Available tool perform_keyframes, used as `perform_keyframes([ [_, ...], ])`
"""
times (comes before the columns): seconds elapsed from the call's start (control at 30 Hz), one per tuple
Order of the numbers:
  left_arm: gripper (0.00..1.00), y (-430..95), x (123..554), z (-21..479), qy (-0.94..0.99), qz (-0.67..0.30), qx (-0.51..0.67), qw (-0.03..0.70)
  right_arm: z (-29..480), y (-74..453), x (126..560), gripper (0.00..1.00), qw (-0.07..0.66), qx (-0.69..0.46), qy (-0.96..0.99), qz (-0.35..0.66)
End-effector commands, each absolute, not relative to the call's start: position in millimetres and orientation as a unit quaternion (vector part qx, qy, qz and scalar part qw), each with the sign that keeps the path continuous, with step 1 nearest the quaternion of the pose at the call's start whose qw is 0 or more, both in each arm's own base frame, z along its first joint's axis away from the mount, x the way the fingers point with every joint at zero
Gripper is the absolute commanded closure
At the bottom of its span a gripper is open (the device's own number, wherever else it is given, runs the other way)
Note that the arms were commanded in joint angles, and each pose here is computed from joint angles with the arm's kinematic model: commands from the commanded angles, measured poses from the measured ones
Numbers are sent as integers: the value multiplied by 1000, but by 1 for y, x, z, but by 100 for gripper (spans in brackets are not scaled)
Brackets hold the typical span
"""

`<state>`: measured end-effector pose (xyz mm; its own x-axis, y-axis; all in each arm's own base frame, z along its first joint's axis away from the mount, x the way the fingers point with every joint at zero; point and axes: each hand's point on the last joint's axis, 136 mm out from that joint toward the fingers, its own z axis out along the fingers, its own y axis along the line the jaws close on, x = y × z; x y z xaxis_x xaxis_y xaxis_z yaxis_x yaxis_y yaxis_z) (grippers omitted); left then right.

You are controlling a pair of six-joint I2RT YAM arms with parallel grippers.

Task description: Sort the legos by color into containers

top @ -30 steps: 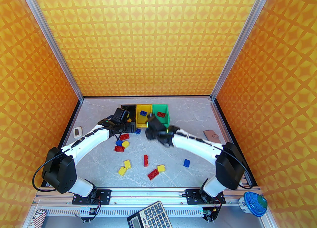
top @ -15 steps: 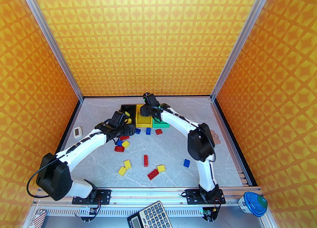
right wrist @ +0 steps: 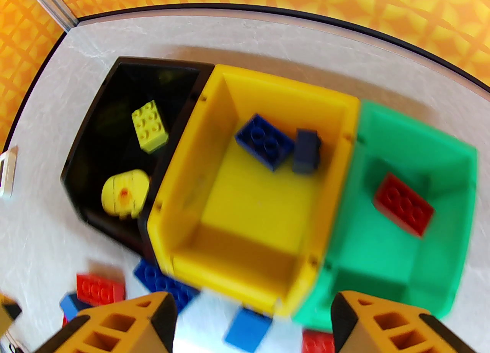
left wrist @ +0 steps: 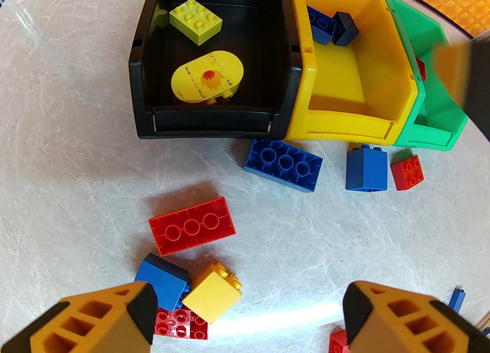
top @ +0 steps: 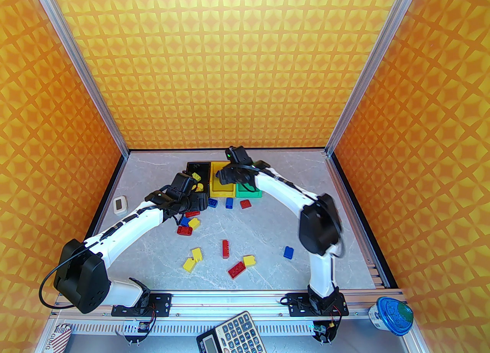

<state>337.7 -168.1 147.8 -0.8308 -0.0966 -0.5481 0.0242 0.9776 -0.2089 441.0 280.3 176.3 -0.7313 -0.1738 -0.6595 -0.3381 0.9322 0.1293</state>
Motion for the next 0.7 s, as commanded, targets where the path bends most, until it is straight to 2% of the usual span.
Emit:
perform_keyframes([
  [0.0, 16, -161, 330, 128, 961, -77, -28, 264, 208, 272, 424, 28, 373, -136, 906, 146],
  [0.33, 15, -126, 322, 89, 969, -27, -87, 229, 209, 234, 379, 27, 373, -125, 911, 127],
  [0.67, 15, -127, 317, 60, 974, -30, -99, 201, 194, 222, 364, 27, 358, -116, 919, 118],
])
